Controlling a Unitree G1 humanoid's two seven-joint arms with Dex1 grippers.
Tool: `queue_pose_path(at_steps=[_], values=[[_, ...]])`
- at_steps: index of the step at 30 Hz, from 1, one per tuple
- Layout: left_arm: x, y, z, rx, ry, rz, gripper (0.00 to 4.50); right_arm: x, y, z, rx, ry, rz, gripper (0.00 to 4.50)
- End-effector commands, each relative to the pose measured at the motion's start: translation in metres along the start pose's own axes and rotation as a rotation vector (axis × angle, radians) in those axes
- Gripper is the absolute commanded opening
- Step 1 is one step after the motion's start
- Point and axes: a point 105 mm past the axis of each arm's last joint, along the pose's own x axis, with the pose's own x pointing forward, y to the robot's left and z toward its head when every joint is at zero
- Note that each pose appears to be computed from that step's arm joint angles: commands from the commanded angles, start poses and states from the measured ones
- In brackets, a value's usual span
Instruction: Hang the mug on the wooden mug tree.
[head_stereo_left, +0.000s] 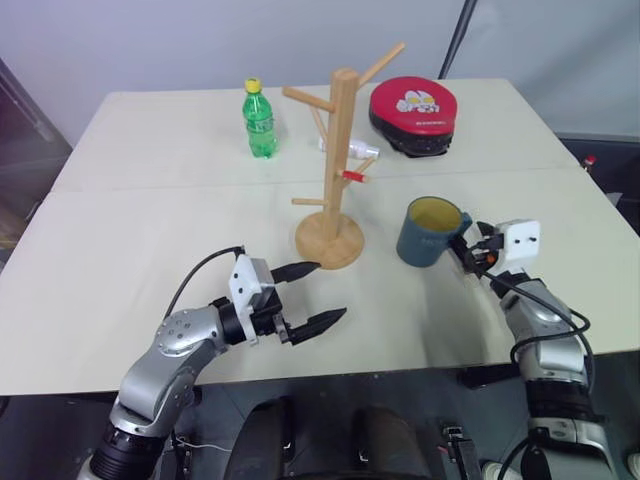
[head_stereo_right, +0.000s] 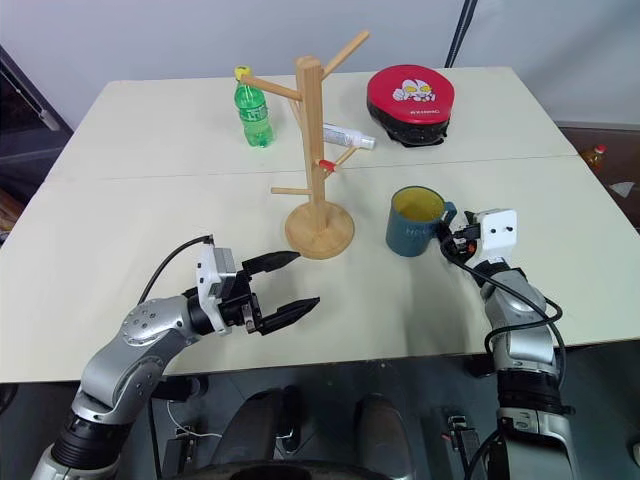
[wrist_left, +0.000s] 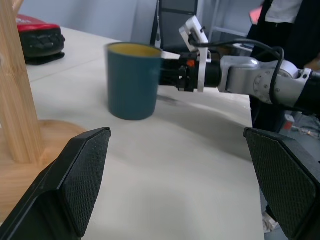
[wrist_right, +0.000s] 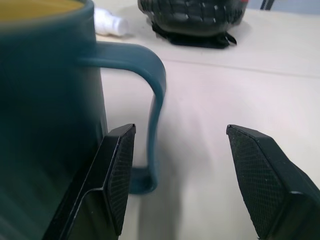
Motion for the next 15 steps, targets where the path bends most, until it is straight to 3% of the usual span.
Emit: queue_pose_path(at_steps=[1,15], values=[[0.0,-0.001,0.008,0.034,-0.025,-0.009,4.5,-0.003,-0.006,0.008,0.005,-0.045,-0.022,2.97],[0.001,-0.001,0.008,0.034,-0.021,-0.016,4.5,0.008,-0.001,-0.001,0.022,-0.04,0.029,2.97]])
